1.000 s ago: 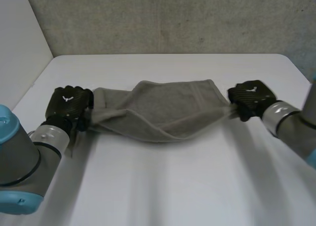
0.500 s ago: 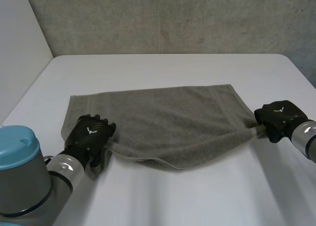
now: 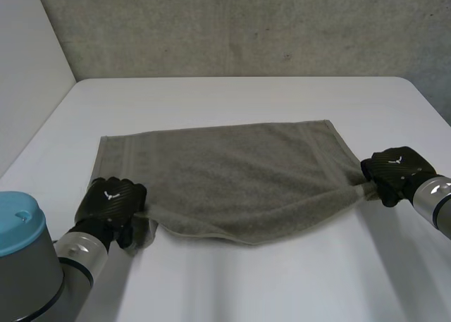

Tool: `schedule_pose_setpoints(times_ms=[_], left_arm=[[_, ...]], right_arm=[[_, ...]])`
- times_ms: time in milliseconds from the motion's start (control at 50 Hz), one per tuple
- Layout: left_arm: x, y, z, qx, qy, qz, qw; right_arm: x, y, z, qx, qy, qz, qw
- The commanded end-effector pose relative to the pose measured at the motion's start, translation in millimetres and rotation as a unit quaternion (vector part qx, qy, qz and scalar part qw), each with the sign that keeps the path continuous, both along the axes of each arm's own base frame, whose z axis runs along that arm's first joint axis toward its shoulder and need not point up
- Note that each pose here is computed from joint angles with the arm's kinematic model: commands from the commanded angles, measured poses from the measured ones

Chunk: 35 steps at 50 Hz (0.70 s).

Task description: Fold the towel.

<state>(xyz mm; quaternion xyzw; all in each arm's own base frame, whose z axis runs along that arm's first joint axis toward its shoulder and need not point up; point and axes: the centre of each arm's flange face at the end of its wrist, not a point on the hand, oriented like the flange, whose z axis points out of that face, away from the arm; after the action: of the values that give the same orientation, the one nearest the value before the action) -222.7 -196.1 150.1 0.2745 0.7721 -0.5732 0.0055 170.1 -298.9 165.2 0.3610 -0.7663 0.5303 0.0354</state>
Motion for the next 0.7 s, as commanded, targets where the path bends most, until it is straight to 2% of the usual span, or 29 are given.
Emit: schedule_pose_setpoints(times_ms=[20, 700], left_arm=[[-0.4, -11.2, -12.6, 0.014, -0.012, 0.020, 1.000], [1.8, 20.6, -12.2, 0.028, -0.015, -0.002, 0.999]], right_arm=[[2.2, 2.8, -1.9, 0.003, 0.002, 0.008, 1.000], [0.4, 2.3, -7.7, 0.001, 0.015, 0.015, 1.000]])
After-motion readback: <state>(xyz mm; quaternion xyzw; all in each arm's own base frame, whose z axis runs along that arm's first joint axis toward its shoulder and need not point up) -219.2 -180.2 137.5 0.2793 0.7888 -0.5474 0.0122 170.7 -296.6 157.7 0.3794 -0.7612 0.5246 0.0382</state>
